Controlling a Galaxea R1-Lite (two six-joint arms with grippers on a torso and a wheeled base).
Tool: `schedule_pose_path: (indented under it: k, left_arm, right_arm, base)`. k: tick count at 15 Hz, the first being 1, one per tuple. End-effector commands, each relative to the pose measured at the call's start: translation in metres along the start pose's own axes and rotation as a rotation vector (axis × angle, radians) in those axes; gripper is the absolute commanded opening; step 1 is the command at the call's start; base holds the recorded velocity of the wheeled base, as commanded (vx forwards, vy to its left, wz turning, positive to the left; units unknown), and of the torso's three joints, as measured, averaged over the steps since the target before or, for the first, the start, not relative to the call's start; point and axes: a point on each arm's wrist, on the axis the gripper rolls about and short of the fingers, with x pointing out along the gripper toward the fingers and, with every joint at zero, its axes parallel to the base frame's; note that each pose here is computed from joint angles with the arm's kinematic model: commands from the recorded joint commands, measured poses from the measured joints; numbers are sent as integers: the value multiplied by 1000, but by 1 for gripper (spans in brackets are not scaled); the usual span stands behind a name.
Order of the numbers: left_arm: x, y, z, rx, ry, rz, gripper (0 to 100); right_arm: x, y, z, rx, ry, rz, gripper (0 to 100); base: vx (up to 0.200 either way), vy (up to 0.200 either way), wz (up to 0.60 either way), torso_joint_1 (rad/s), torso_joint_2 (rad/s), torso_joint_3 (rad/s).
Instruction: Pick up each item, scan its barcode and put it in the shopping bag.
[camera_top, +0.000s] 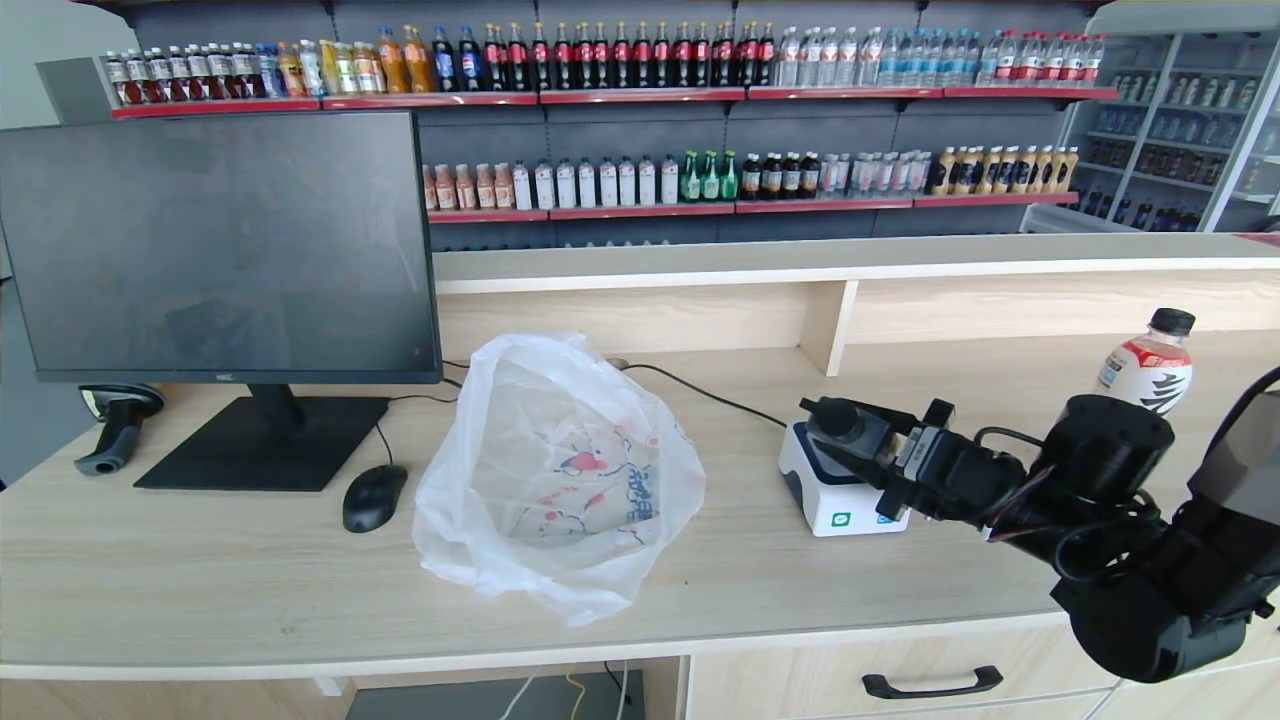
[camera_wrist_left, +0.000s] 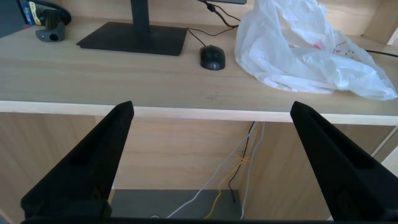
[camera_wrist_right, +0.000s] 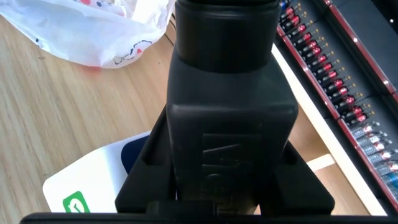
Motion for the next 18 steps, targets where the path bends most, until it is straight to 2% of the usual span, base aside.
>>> schedule_pose_path:
  k: [1,11,18]
  left_arm:
    - [0,0,0,0,-1,0,100]
    - [0,0,0,0,1,0,100]
    - [0,0,0,0,2,0,100]
  right_arm:
    - [0,1,-1,2,1,3,0]
    - [-1,-3,4,-6,-9,-11,0]
    - [-9,-25,36,37,-43,-113,0]
  base:
    - [0,0,0,0,0,0]
    - [0,0,0,0,0,0]
    - [0,0,0,0,0,0]
